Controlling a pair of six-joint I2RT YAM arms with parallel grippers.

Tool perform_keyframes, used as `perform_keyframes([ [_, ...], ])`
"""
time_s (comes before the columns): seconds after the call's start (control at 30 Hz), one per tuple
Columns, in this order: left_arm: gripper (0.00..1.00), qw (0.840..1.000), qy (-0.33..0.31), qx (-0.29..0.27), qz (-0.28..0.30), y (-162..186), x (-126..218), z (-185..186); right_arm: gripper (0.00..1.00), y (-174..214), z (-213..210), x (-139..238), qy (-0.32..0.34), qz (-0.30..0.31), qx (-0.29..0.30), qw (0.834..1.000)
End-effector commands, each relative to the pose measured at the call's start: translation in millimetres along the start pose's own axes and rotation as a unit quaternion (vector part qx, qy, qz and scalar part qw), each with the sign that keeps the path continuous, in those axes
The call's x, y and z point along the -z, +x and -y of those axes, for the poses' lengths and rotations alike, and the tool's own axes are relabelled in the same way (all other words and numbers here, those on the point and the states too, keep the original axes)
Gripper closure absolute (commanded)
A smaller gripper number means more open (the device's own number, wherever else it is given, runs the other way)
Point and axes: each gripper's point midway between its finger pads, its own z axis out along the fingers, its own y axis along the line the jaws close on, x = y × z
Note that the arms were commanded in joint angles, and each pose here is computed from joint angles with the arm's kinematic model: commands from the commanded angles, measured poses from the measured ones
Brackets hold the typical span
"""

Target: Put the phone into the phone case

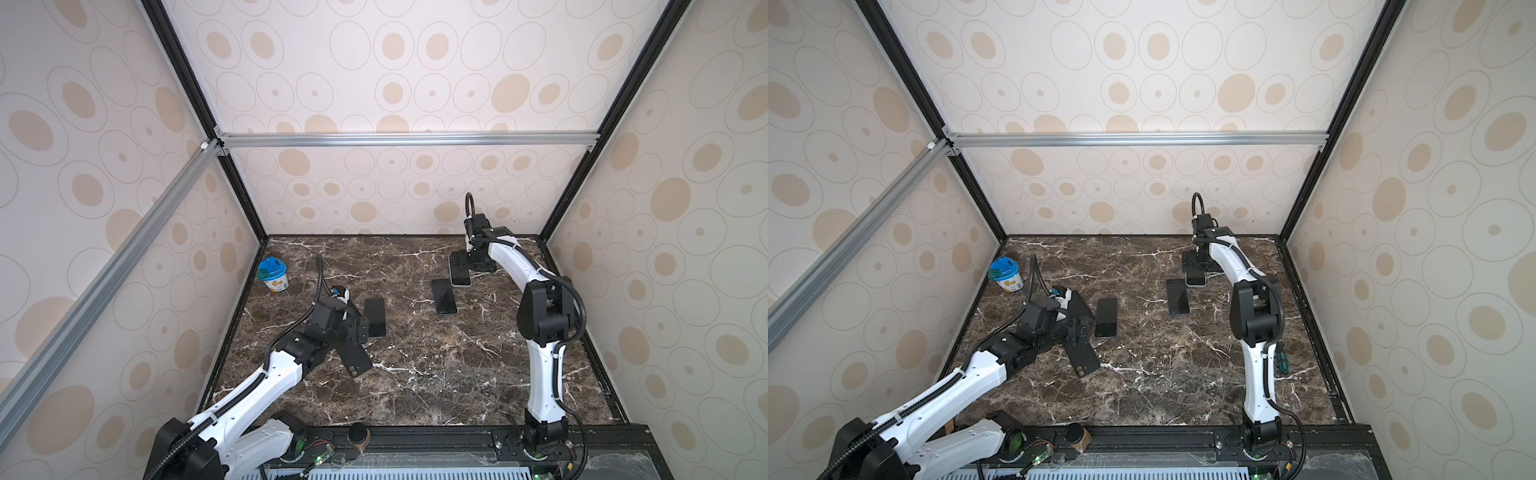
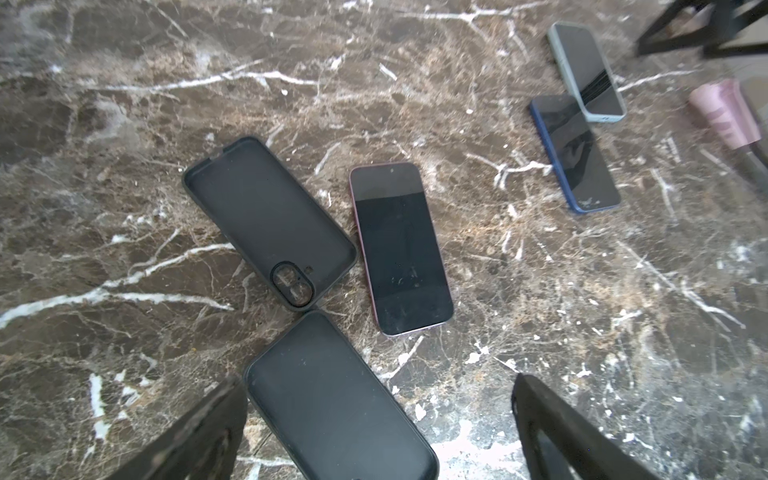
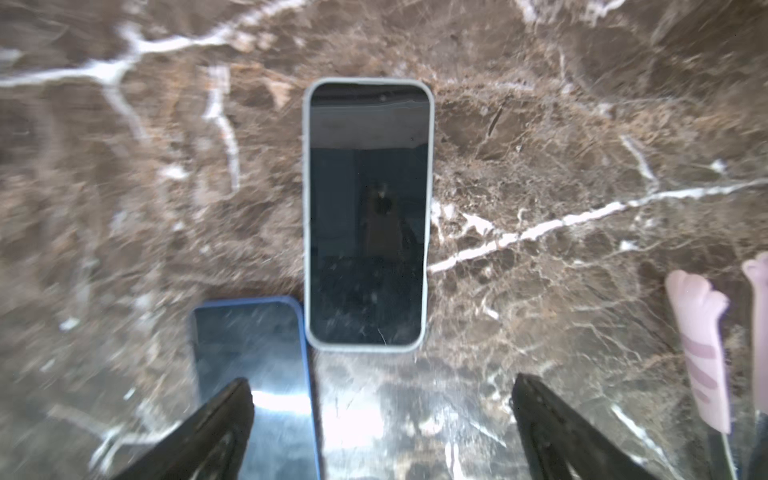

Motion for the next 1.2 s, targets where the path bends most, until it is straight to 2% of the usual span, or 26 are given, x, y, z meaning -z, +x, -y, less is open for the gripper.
perform_keyframes([
  [0.0,0.03,0.999,-0.031,0.027,0.008,-10.1,-4.6,-8.6,0.03,10.5,-9.6,23.1,-0.044,0.009,0.023,0.999],
  [0.3,0.10,0.991,-0.120,0.028,-0.053,22.7,-24.3,-40.1,0.07,65.7,-19.7,50.0,-0.097,0.002,0.026,0.995],
  [0.5,0.15,0.985,-0.147,0.067,-0.062,49.3,-18.5,-56.8,0.09,97.9,-26.1,53.6,-0.110,-0.018,0.040,0.993],
  [0.8,0.35,0.981,-0.115,0.126,-0.097,99.4,-28.2,-57.5,0.11,110.9,-43.2,69.1,-0.145,-0.007,0.049,0.988],
  [1.0,0.43,0.981,-0.108,0.130,-0.098,103.5,-30.4,-56.3,0.11,118.9,-59.0,83.2,-0.163,0.001,0.062,0.985],
  [1.17,0.54,0.980,-0.112,0.126,-0.108,108.9,-34.0,-57.5,0.12,127.0,-61.4,86.8,-0.164,0.001,0.067,0.984],
])
